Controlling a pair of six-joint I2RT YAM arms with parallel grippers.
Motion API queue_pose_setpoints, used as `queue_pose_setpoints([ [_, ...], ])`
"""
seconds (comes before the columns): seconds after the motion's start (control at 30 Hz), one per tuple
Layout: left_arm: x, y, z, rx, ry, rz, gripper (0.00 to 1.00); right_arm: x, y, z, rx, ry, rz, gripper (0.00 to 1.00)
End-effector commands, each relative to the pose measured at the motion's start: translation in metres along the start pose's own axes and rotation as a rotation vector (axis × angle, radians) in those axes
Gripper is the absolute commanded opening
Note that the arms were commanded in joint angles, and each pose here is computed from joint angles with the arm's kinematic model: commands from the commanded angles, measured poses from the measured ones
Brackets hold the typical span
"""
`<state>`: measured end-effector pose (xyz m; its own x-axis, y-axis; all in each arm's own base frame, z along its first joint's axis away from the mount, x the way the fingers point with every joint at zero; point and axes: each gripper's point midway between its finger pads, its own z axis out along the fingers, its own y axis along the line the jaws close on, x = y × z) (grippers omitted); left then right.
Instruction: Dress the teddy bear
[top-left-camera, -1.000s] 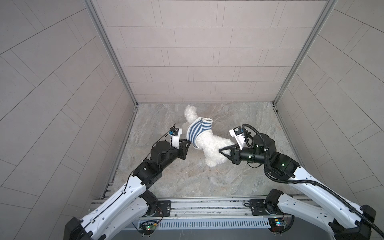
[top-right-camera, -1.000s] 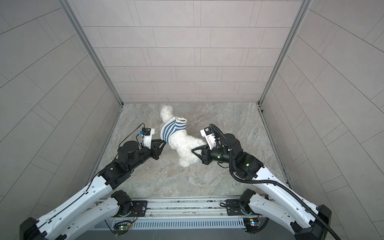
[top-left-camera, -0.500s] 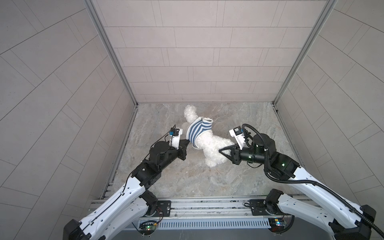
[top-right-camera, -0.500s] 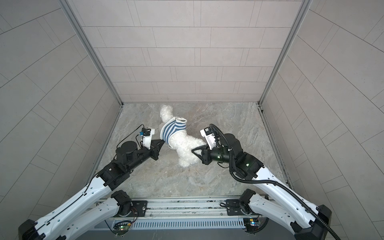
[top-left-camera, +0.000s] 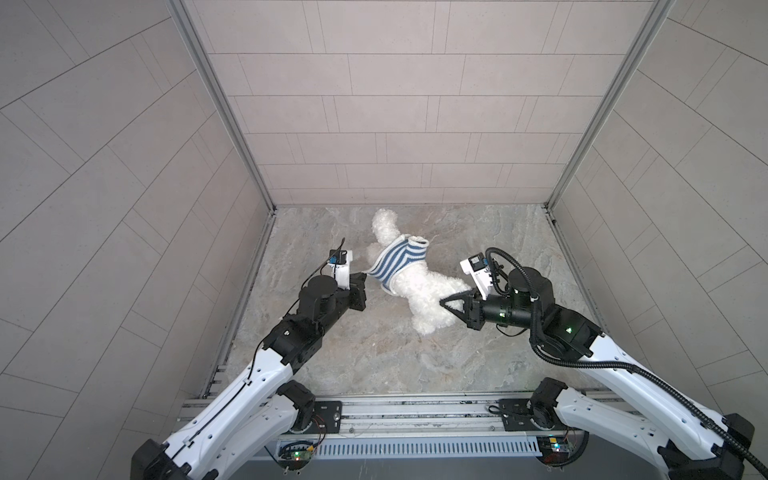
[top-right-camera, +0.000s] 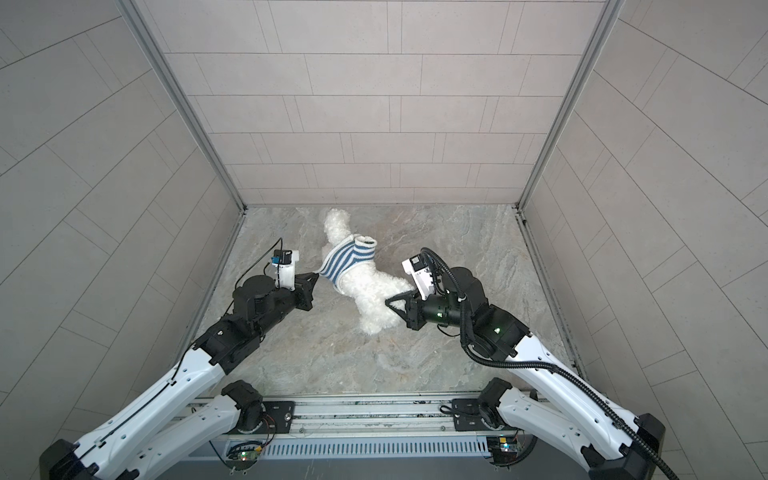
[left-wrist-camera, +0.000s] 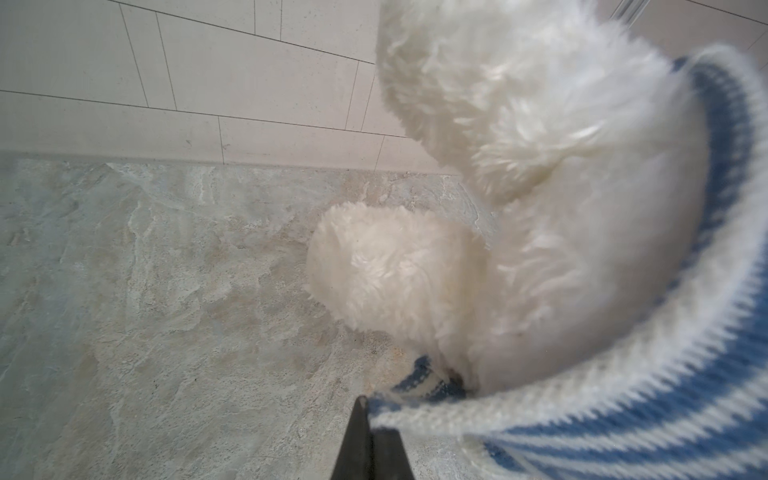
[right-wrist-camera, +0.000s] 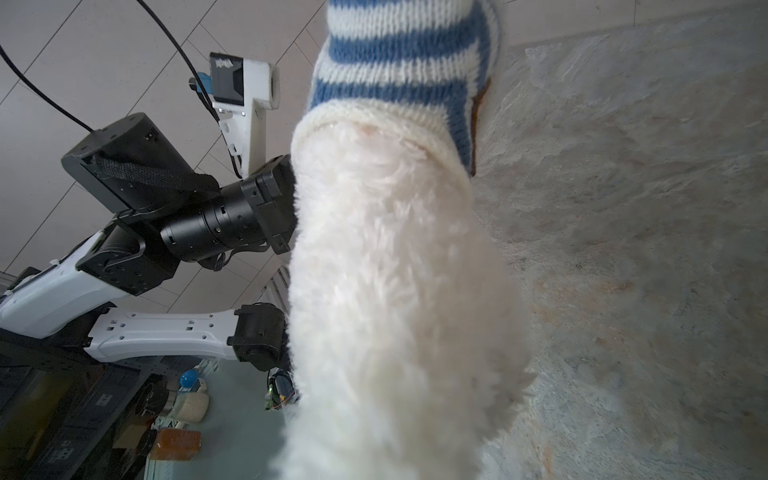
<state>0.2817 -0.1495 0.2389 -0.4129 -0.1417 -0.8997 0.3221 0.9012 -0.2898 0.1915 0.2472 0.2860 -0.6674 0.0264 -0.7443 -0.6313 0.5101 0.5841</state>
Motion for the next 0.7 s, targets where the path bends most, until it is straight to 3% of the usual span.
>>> queue_pose_setpoints([
  [0.0, -0.007, 0.038, 0.0, -0.169, -0.045, -0.046, 0.0, -0.021, 0.022, -0.016, -0.06, -0.068, -0.055, 0.0],
  [0.43, -0.011, 0.041, 0.023, -0.193, -0.047, -0.053, 0.0, -0.021, 0.025, -0.018, -0.08, -0.071, -0.055, 0.0],
  [0.63, -0.015, -0.019, 0.02, 0.047, -0.052, 0.052, 0.0, -0.028, 0.019, -0.012, -0.062, -0.101, -0.016, 0.0],
  [0.67, -0.014, -0.026, 0.016, 0.062, -0.044, 0.071, 0.05, -0.031, 0.016, -0.012, -0.046, -0.115, -0.004, 0.0],
])
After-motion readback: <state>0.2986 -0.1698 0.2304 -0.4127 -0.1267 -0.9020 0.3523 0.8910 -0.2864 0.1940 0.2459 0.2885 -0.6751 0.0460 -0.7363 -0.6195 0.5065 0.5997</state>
